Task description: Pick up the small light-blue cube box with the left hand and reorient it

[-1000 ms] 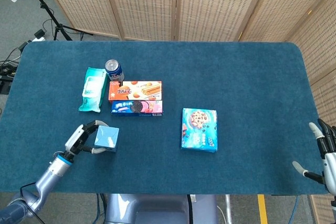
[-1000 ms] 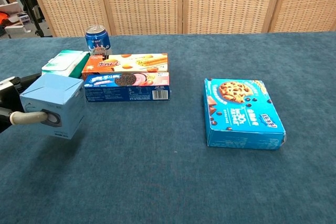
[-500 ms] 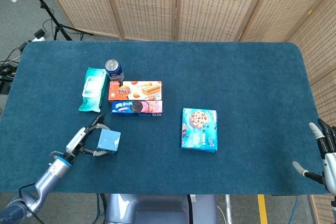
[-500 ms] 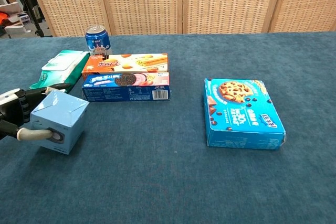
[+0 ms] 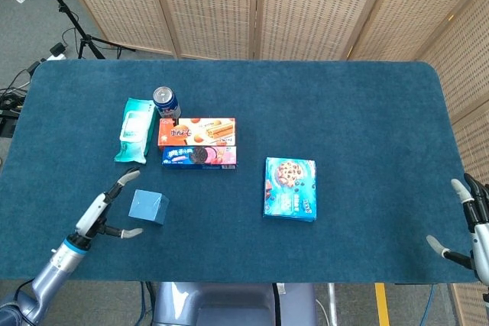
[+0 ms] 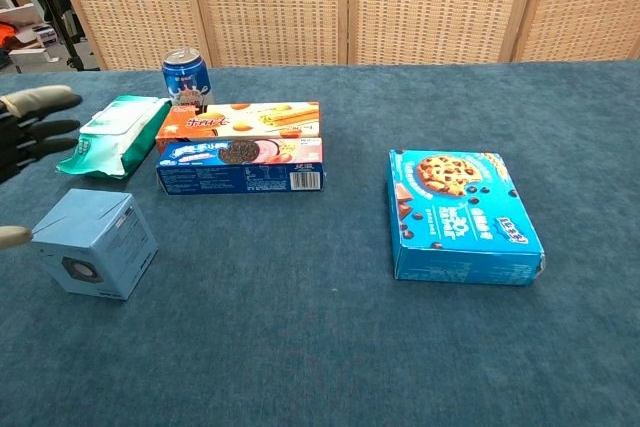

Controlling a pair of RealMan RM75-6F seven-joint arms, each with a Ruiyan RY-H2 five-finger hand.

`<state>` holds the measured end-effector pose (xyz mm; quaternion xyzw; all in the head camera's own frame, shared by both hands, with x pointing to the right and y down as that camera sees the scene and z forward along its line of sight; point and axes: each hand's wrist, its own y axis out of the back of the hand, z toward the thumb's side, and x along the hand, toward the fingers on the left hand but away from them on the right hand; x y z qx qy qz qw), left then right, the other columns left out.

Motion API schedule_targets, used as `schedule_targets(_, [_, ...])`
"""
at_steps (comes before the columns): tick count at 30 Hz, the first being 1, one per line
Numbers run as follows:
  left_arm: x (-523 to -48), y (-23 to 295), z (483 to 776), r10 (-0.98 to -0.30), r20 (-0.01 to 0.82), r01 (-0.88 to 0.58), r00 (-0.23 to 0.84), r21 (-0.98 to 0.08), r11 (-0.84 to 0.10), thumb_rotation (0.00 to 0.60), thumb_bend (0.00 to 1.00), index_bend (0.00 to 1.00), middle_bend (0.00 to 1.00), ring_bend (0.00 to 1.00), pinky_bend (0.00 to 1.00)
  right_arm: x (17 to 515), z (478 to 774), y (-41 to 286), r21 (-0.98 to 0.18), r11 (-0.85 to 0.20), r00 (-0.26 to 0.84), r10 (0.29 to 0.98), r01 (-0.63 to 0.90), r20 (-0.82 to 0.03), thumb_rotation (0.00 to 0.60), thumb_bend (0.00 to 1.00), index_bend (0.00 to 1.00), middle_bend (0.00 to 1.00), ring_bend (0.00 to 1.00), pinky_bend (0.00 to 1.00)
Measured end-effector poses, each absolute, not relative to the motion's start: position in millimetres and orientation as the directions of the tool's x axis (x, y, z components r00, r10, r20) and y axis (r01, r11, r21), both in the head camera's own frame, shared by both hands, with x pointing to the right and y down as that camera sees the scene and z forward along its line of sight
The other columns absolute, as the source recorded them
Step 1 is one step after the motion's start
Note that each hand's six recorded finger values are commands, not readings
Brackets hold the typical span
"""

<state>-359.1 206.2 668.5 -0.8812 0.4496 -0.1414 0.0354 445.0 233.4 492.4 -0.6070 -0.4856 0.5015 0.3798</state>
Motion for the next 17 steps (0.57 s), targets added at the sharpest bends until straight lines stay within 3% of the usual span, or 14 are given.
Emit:
schedule_targets(8, [-378.3,196.1,620.0,-0.852,0.17,-0.676,0.495,-0.54,-0.5,0.6,0.0,0.04,0.0,0.0,0.0,445.3,490.0,234.1,-0.949,-0.233,0.028,0.972,0.214,-0.233,0.6,0.0,0.0,0.0,0.0,0.0])
schedule_targets(14, [-396.0,186.6,575.2,-0.908,0.209,-0.446,0.363,-0.816,-0.366,0.6,0.0,0.01,0.0,0.0,0.0,446.5,490.2,233.6,-0.949,-0.233,0.025,0.972,0.213,-0.233,0.6,0.0,0.0,0.0,0.0,0.0])
schedule_targets(17, [-410.6,181.1,549.1,-0.926,0.254,-0.331,0.28,-0.88,-0.341,0.6,0.0,0.01,0.0,0.0,0.0,447.8,490.9,233.4,-0.95,-0.232,0.019,0.972,0.21,-0.233,0.6,0.0,0.0,0.0,0.0,0.0])
